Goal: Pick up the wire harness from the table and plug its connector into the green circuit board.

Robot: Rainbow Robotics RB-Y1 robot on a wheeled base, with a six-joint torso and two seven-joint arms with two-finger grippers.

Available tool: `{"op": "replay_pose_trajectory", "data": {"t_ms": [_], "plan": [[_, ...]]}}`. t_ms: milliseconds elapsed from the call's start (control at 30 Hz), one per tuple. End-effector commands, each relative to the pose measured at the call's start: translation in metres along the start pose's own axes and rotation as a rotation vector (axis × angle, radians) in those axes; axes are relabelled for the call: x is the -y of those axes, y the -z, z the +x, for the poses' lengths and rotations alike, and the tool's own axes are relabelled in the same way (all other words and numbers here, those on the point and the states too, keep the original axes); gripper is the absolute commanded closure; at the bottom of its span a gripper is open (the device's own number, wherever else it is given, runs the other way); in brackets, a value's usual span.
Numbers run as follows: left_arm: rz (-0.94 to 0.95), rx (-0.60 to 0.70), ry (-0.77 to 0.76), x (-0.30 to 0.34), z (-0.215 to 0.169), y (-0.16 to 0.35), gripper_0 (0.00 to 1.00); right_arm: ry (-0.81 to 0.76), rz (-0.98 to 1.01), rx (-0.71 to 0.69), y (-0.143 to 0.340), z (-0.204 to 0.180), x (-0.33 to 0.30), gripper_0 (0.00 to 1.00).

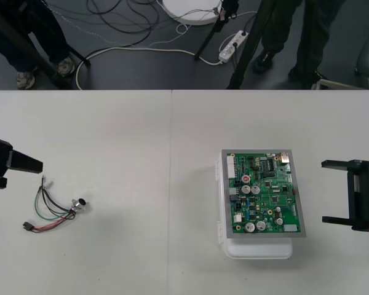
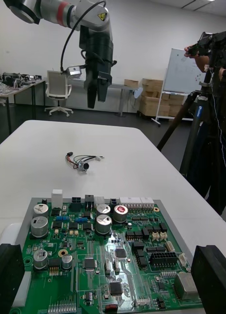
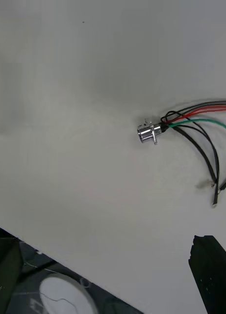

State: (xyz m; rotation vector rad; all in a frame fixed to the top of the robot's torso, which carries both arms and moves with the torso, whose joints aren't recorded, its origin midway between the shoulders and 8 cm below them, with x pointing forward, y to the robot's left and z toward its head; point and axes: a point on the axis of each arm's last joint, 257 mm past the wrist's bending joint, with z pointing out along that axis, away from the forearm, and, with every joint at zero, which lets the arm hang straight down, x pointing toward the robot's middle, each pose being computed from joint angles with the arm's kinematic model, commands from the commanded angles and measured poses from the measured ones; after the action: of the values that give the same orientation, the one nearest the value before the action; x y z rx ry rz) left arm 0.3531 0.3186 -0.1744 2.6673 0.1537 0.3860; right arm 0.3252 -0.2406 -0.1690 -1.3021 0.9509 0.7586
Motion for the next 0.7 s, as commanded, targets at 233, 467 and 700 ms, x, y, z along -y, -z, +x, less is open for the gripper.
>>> {"op": "replay_pose_trajectory", "data": {"t_ms": [233, 467, 700], "plan": [[-0.033, -0.061, -0.385, -0.022, 0.016, 0.006, 0.00, -0.107, -0.019, 0.070, -0.006, -0.013, 0.007, 0.00], [-0.058, -0.042, -0.553, -0.024, 0.007, 0.000, 0.00, -0.107, -0.076, 0.067, -0.011, -0.011, -0.005, 0.00], [-0.079, -0.044, -0.701, -0.019, 0.005, -0.007, 0.00, -0.093, -0.132, 0.087, -0.017, -0.015, -0.014, 0.00]]}}
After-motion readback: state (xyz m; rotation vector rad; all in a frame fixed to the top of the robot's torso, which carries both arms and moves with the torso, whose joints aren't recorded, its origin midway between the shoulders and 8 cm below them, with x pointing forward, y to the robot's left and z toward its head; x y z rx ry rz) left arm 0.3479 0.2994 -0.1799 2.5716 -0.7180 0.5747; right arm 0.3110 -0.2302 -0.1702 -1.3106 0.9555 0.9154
